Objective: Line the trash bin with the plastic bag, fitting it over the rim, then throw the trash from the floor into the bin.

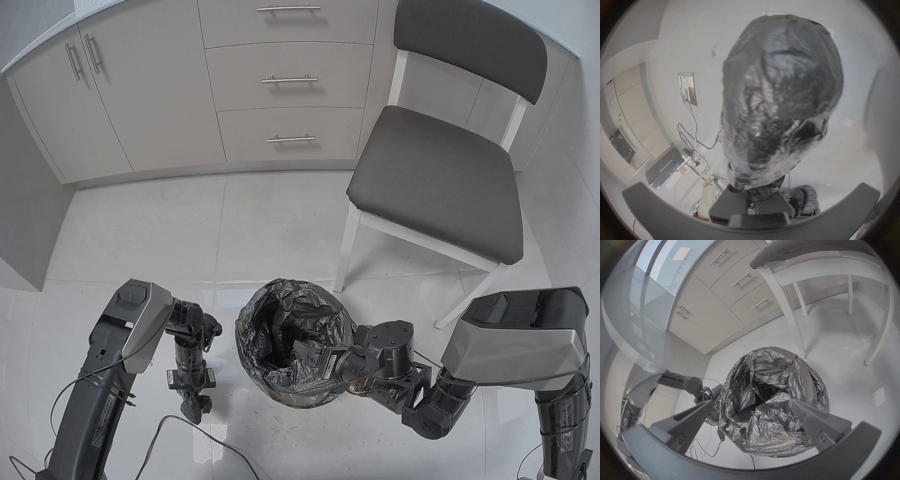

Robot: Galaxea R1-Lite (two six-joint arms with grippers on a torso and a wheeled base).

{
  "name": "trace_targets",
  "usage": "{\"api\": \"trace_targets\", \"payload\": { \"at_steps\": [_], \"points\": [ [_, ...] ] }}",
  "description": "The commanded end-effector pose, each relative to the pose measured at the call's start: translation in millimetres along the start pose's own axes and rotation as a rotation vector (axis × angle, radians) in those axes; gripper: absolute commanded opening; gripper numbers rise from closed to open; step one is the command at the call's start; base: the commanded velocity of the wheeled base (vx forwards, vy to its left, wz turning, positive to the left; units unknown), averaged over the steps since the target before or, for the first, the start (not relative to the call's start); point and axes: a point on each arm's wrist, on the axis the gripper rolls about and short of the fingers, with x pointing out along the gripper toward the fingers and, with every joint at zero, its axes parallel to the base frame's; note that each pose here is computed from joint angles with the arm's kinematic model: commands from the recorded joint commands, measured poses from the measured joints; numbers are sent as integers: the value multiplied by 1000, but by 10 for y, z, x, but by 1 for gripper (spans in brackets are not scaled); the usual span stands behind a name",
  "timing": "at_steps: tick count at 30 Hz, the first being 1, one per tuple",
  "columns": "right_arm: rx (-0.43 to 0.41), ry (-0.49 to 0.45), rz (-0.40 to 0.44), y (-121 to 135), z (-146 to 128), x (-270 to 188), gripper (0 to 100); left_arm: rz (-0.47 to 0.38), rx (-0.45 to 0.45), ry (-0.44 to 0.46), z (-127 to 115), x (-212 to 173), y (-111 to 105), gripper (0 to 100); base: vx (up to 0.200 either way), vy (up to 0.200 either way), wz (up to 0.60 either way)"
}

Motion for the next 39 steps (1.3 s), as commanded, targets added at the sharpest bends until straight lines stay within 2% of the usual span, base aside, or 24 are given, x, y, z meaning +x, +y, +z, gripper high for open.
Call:
{"api": "trace_targets", "payload": {
  "at_steps": [1, 2, 3, 10, 25, 33, 36, 37, 39],
  "points": [
    [4, -33, 24, 91, 143, -88, 100, -156, 54, -141, -185, -1089, -160, 0, 0, 0, 0],
    [4, -33, 24, 91, 143, -88, 100, -156, 54, -141, -185, -1089, -160, 0, 0, 0, 0],
    [4, -34, 25, 93, 148, -90, 100, -179, 65, -178, -274, -1325, -196, 0, 0, 0, 0],
    [3, -33, 27, 104, 144, -96, 100, -250, 79, -276, -518, -1919, -221, 0, 0, 0, 0],
    [1, -32, 26, 115, 133, -107, 100, -306, 73, -339, -755, -2533, 48, 0, 0, 0, 0],
    [-2, -35, 27, 116, 148, -114, 100, -283, 204, -311, -1250, -2754, -133, 0, 0, 0, 0],
    [-14, -30, 30, 117, 127, -153, 100, -374, 277, -271, -1456, -2855, -242, 0, 0, 0, 0],
    [-14, -30, 30, 117, 127, -153, 100, -374, 277, -271, -1456, -2855, -242, 0, 0, 0, 0],
    [-31, -50, 52, 144, 122, -183, 100, -446, 320, -231, -1546, -2900, -294, 0, 0, 0, 0]
  ]
}}
